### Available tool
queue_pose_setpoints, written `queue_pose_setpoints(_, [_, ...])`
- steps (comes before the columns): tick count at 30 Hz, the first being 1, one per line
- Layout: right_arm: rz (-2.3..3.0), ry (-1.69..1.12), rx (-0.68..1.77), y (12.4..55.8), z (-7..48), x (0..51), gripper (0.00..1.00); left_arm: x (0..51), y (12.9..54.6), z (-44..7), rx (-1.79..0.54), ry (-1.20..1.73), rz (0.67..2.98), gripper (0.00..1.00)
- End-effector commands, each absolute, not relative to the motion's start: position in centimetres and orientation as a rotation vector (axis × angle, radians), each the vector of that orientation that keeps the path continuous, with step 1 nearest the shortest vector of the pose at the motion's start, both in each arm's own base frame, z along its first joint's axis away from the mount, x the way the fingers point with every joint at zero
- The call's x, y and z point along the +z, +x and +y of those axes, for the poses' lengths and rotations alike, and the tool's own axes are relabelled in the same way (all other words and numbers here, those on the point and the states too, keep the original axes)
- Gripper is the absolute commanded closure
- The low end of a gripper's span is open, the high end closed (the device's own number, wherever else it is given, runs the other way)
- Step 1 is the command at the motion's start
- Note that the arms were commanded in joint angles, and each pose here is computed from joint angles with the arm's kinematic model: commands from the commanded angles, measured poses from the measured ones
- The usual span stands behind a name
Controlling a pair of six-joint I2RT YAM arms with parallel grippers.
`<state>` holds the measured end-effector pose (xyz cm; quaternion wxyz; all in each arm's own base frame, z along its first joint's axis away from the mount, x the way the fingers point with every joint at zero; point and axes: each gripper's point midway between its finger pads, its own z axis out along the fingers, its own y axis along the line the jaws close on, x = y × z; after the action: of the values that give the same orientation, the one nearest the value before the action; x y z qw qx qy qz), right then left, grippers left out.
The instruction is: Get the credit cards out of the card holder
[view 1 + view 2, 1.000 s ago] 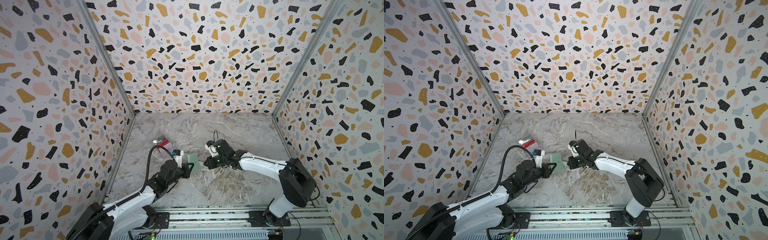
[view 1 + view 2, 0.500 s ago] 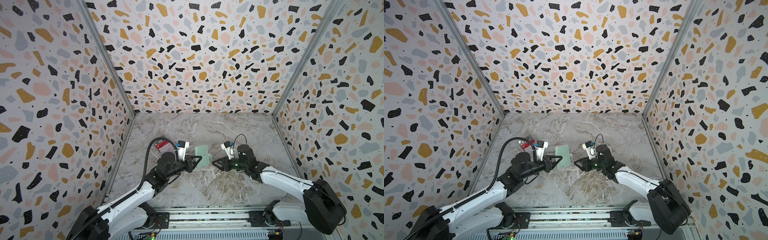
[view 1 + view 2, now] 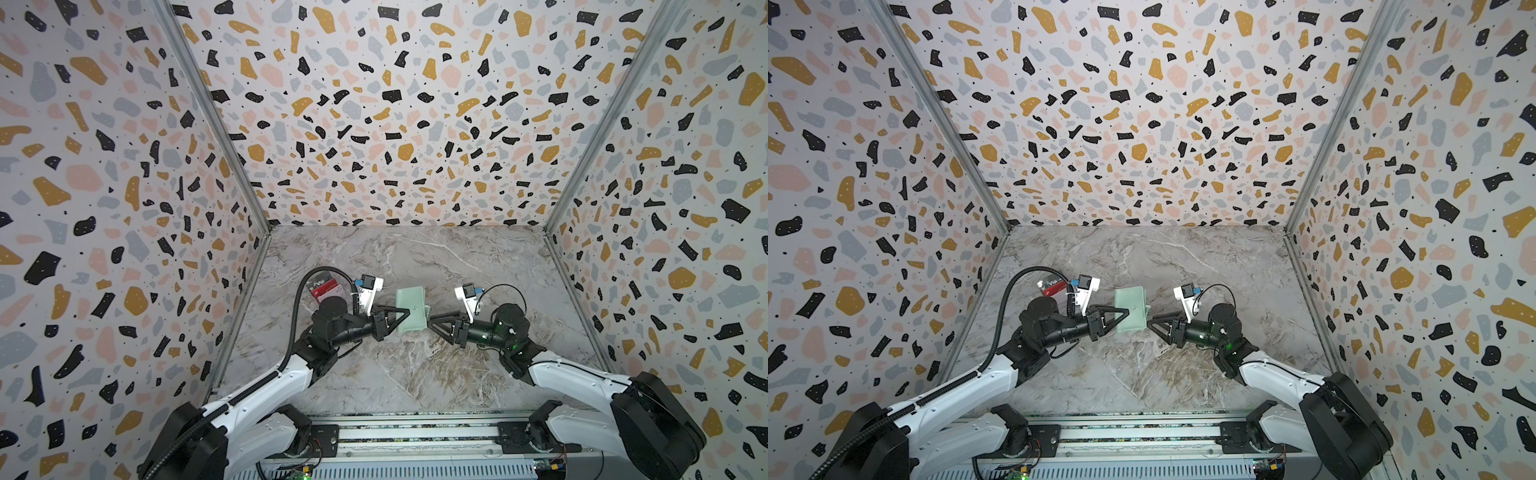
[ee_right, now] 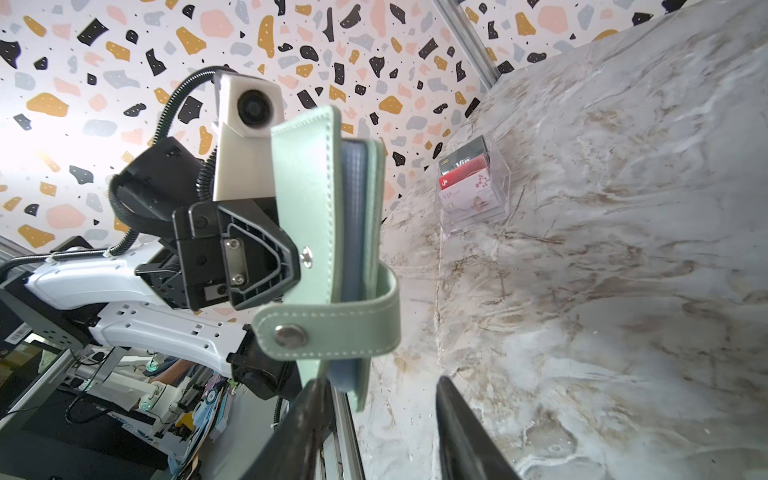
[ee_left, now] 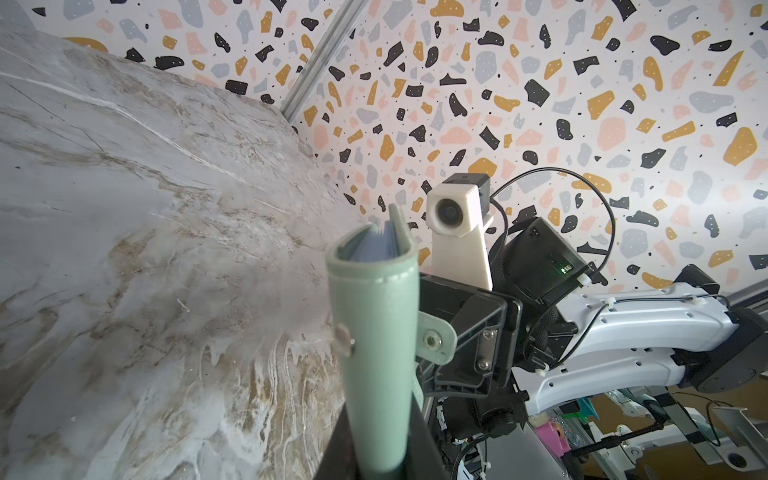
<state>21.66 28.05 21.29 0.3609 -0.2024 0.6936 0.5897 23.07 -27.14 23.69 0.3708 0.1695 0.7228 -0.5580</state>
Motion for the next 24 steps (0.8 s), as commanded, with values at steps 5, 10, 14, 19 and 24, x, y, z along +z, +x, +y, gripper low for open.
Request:
queue_pose_setpoints(5, [1.681,-0.534,1.544,22.0,28.3,24.0,0.60,27.1,22.3,-27.6,-1.490,0.524,1.704,1.00])
queue_pose_setpoints(10, [1.691,-0.497,1.528,22.5,28.2,23.8,0.64,26.7,22.3,-27.5,-1.485,0.511,1.716,1.00])
queue_pose_setpoints(14, [1.720,-0.459,1.478,23.2,27.8,23.3,0.64,26.6,22.4,-27.4,-1.476,0.506,1.724,1.00])
queue_pose_setpoints(19, [1.714,-0.423,1.438,23.5,27.3,23.3,0.64,26.6,22.3,-27.4,-1.477,0.506,1.727,1.00])
queue_pose_setpoints(24, [1.701,-0.409,1.425,23.8,27.1,23.7,0.65,26.7,22.2,-27.5,-1.490,0.514,1.725,1.00])
